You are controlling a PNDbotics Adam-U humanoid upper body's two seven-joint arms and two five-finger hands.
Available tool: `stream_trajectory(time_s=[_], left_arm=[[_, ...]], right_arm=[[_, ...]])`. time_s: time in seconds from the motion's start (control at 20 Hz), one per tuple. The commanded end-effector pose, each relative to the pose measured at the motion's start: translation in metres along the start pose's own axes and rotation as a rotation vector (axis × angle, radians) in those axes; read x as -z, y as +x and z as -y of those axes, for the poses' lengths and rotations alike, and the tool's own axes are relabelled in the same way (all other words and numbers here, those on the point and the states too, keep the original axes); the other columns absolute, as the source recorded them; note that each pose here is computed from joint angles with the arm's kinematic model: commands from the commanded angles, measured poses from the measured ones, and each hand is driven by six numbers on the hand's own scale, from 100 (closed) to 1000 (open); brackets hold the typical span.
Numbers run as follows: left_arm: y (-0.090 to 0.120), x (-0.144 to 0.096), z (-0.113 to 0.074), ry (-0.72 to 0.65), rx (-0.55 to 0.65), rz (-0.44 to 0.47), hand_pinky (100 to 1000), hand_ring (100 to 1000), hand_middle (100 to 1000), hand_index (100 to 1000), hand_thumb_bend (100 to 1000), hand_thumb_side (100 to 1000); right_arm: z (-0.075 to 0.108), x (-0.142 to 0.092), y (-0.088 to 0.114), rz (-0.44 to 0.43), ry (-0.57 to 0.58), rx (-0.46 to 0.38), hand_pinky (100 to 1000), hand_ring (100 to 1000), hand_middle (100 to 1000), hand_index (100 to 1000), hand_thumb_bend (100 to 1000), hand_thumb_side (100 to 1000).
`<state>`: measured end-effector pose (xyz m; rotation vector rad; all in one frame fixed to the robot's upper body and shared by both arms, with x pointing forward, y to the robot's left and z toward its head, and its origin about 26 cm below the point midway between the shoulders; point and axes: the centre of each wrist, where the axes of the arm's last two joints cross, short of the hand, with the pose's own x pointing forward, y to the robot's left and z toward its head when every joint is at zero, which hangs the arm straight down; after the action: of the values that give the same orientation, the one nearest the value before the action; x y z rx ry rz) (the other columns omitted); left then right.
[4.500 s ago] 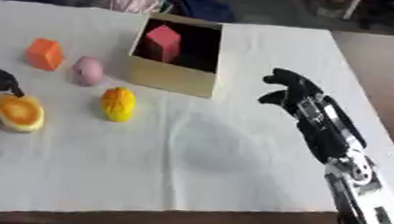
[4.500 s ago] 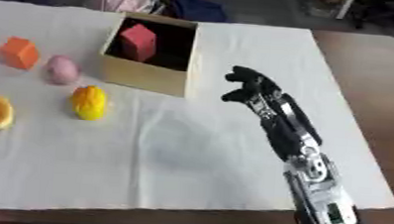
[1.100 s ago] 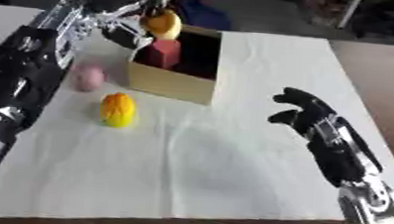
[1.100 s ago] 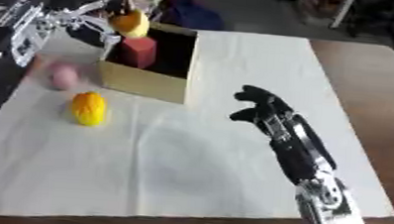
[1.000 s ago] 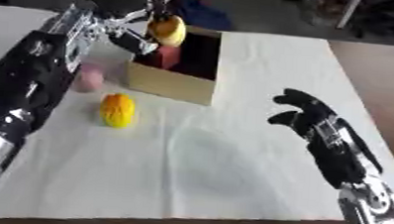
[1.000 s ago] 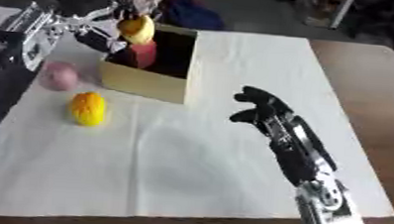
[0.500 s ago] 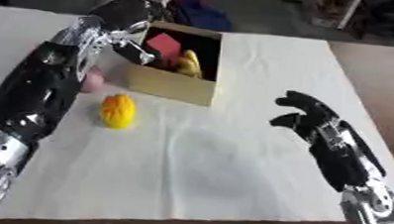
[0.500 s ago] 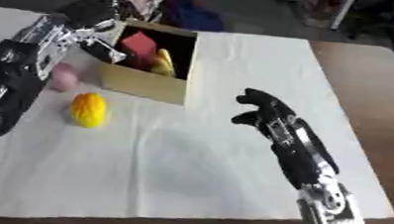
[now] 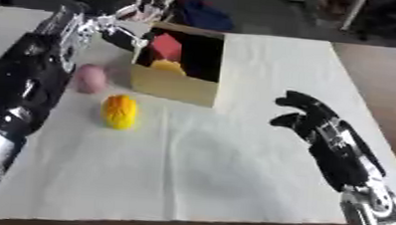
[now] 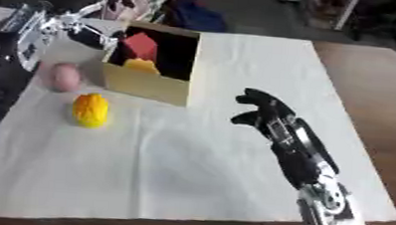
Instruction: Pick up objects on the table and place them in the box.
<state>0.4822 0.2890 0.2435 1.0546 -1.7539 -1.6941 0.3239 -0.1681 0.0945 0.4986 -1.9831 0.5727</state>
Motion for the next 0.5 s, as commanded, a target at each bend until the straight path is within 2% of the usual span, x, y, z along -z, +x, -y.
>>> stream_trajectory(time_s=[0.05, 0.25, 0.5], left_arm=[[-0.008, -0.016, -0.037, -0.062, 0.042, 0.094, 762, 658, 731, 846, 264, 240], [-0.007, -0.036, -0.050, -0.240, 0.088, 0.186, 779, 705, 769, 873, 324, 300], [0.001, -0.049, -0.049, -0.428, 0.138, 0.248, 785, 722, 783, 878, 390, 345]], right_arm=[[0.007, 0.001, 0.006, 0.013, -0.006, -0.028, 819, 690, 803, 885, 100, 797], [0.010, -0.001, 0.006, 0.010, -0.014, -0.037, 818, 690, 803, 885, 100, 796], [0.011, -0.001, 0.007, 0.008, -0.014, -0.046, 818, 691, 803, 885, 100, 795]])
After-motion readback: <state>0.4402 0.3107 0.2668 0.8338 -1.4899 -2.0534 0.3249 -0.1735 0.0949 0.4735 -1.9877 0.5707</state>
